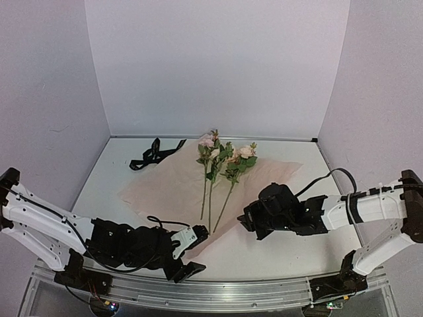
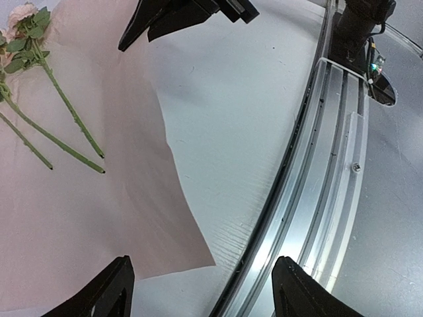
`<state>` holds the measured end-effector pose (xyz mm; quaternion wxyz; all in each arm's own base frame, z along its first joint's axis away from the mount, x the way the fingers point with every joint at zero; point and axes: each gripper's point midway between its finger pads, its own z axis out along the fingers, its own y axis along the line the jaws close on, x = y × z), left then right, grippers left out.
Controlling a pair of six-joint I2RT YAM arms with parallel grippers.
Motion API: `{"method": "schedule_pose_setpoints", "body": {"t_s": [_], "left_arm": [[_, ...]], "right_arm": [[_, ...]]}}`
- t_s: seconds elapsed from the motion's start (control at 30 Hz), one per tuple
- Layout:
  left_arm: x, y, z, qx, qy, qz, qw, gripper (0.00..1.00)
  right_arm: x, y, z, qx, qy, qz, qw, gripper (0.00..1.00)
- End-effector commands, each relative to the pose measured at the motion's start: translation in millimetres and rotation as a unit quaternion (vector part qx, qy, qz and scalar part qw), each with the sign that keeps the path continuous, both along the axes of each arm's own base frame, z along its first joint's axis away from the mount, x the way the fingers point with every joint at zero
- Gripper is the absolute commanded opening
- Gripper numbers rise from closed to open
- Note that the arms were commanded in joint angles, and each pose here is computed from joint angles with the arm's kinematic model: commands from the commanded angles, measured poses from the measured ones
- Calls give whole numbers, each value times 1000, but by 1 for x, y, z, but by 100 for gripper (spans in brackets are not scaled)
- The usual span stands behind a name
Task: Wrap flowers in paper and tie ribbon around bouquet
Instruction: Pass from the right arm to the left, then fold the bottom corner of the flattened wrapping paper at the center of the board.
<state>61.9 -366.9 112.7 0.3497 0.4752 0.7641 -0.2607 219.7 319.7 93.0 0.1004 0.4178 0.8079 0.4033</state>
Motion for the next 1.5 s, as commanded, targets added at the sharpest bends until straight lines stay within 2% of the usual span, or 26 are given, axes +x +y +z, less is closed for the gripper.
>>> {"method": "schedule_pose_setpoints", "body": {"t_s": [0.0,0.13,0.23,0.67,0.7,0.77,0.83,0.93,1.03,1.1,1.2,1.37,1.47], "left_arm": [[18,-10,21,-9,-44,39,998,74],[26,-12,20,-5,-61,57,997,72],[25,-18,21,-18,-64,50,997,66],[27,-33,31,-39,-94,14,995,5],[28,-35,31,-38,-93,8,995,2],[32,-38,34,-40,-89,-3,995,0],[32,-42,36,-41,-79,-31,996,0],[36,-47,40,-35,-64,-72,995,0],[43,-54,45,-22,-71,-104,992,0],[43,-61,46,-13,-71,-129,989,0],[49,-71,44,3,-70,-156,985,0],[83,-82,43,19,-76,-172,982,0],[102,-81,47,17,-85,-187,978,0]], "right_arm": [[6,-1,18,-1,-6,-18,1000,0],[6,1,18,0,-3,-16,1000,0],[6,2,17,0,-2,-14,1000,0],[3,-3,10,-13,-4,-8,1000,0],[2,-4,10,-15,-7,-5,1000,3],[2,-5,11,-20,-15,4,1000,14],[-4,-11,12,-48,-24,26,998,37],[-13,-21,15,-97,-44,72,992,61],[-22,-45,20,-156,-70,109,979,76],[-24,-62,28,-199,-96,130,967,83],[-19,-80,51,-254,-145,167,942,86],[12,-89,67,-268,-158,238,920,87],[40,-80,74,-290,-185,290,893,87]]}}
